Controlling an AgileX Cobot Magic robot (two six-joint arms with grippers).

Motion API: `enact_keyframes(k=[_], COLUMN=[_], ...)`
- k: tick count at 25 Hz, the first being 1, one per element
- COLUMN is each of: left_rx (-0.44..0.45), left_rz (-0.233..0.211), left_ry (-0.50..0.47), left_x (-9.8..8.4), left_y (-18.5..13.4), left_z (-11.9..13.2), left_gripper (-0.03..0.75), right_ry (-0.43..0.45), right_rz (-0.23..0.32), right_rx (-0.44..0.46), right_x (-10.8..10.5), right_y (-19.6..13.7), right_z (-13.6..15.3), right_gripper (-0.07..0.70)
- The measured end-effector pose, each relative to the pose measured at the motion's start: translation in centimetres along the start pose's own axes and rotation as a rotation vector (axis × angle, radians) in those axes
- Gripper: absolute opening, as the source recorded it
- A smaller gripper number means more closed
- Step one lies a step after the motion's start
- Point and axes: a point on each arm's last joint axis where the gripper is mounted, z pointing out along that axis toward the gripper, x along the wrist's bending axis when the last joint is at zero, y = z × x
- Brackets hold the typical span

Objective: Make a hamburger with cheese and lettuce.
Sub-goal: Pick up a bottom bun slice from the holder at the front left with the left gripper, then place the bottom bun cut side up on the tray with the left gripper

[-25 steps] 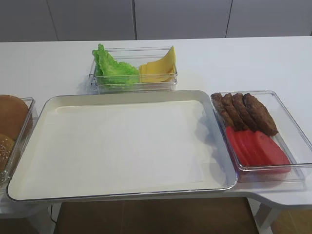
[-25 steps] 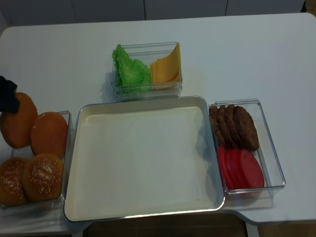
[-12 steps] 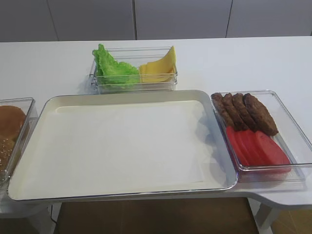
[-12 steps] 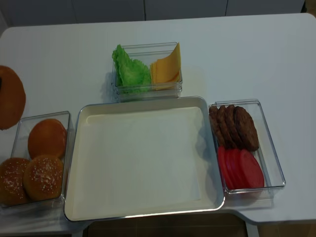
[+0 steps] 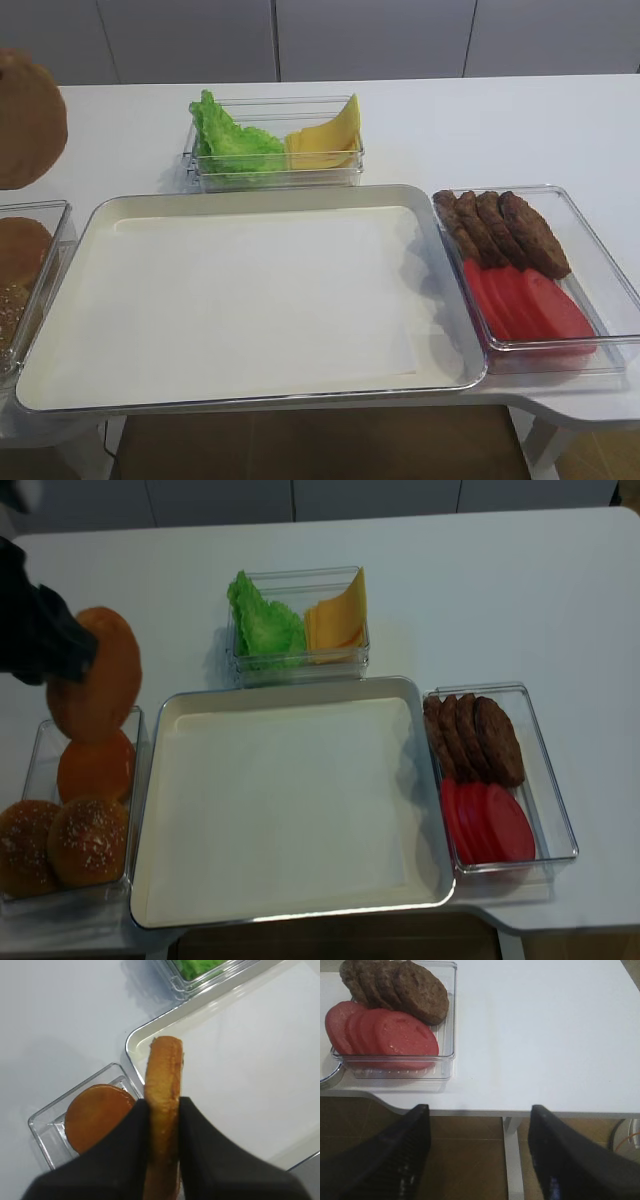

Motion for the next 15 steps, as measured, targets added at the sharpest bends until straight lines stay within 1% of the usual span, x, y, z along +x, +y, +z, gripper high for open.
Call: enact_keyframes(k=[3, 5, 7, 8, 10, 11, 13, 14, 15], left_rx=[-0.013, -0.020, -0.022, -0.027, -0.043, -0.051, -0.038, -0.038, -0.029], left_rz=[0.016, 0.042, 0.058, 0.075, 0.075, 0.092, 0.104, 0.104, 0.122], left_ry=[0.022, 0.042, 0.087, 0.115, 0.167, 0.205, 0.240, 0.240, 0.251], left_x=[-1.6, -2.8, -3.8, -4.4, -5.4, -6.6, -7.7, -7.7, -8.4], left_y=[0.6, 1.0, 1.2, 1.4, 1.6, 1.9, 2.1, 2.1, 2.2], left_z=[0.2, 0.2, 0.2, 0.1, 0.1, 0.3, 0.9, 0.9, 1.3], left_gripper=[0.121, 0.121, 0.121, 0.121, 0.121, 0.121, 0.121, 0.121, 0.121], right_ry=[0.000, 0.000, 0.000, 0.000, 0.000, 0.000, 0.000, 0.000, 0.000], right_rz=[0.000, 0.000, 0.000, 0.000, 0.000, 0.000, 0.000, 0.000, 0.000], right_rx=[0.000, 0.000, 0.000, 0.000, 0.000, 0.000, 0.000, 0.000, 0.000], right_x=[0.0, 0.0, 0.0, 0.0, 0.0, 0.0, 0.0, 0.0, 0.0], right_y=[0.0, 0.0, 0.0, 0.0, 0.0, 0.0, 0.0, 0.0, 0.0], right_z=[0.0, 0.0, 0.0, 0.0, 0.0, 0.0, 0.0, 0.0, 0.0], right_gripper=[0.468, 0.468, 0.468, 0.468, 0.468, 0.468, 0.468, 0.468, 0.468])
